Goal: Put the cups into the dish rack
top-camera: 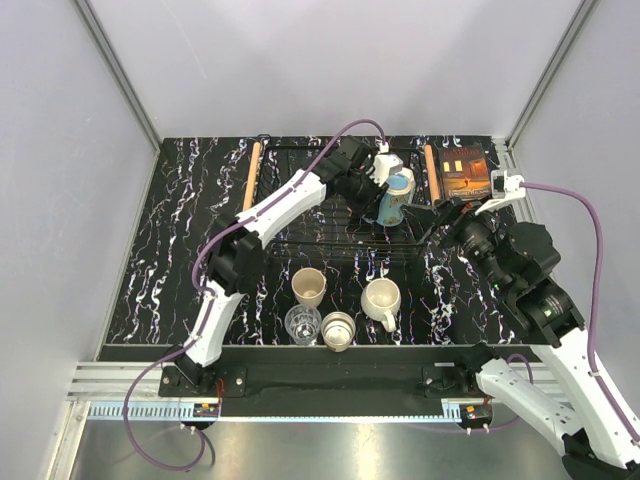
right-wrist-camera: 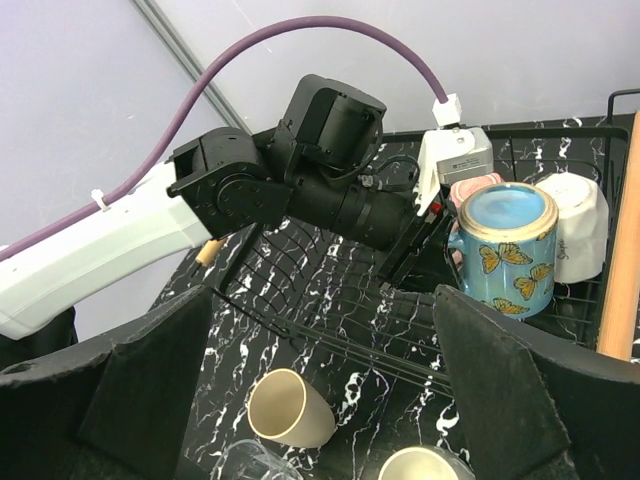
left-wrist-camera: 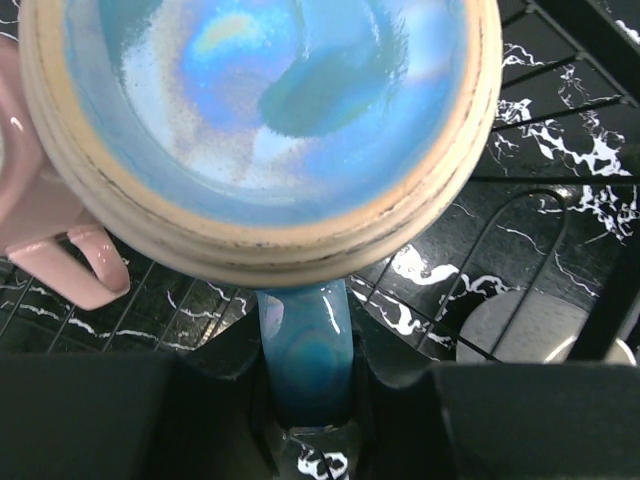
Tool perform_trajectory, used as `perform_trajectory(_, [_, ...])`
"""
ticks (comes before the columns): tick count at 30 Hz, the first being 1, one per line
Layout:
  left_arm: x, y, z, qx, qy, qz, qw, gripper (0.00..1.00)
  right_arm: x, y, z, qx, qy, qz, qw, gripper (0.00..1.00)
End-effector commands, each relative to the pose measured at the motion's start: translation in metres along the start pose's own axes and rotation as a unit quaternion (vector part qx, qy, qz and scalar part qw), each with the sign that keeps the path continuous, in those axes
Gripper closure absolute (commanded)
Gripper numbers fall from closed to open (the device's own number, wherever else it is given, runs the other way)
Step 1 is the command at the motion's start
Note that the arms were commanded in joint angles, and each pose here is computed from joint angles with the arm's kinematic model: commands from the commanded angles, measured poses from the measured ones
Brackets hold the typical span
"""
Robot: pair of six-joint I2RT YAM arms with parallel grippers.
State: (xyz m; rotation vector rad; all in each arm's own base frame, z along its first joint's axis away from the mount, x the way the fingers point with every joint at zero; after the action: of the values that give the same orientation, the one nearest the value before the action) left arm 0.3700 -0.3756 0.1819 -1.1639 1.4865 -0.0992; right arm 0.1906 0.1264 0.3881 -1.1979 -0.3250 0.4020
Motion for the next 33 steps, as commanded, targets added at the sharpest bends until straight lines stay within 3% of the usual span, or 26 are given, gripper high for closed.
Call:
perform_trajectory(1, [-0.005,-0.042,-0.010,0.053,0.032,-0.093,0.994,1.00,0.001,-0.005,-0.003,-0.009,0.013,-0.009,1.000,0.00])
perform_trajectory(31, [0.061,0.007,-0.004,0.054,0.034,-0.030,0.998,1.00,-0.008,-0.007,0.001,-0.011,0.000,-0.001,1.000,0.00])
perform_trajectory(33, [0.060,0.011,-0.003,0.060,0.032,-0.021,0.997,0.83,-0.008,-0.007,0.001,-0.012,0.001,0.001,1.000,0.00])
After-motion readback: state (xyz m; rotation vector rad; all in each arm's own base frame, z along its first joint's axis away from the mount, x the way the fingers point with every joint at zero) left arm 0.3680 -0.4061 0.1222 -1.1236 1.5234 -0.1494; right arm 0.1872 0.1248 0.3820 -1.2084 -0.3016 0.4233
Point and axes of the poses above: each gripper's point midway between its finger pads, its own x axis out along the fingers, its own z axis along the line the jaws close on, y = z × x, the point moved 5 cm from there along -x, back along the fingers, and after that the axes turned 7 degrees about -x, right-handed, at the moved point
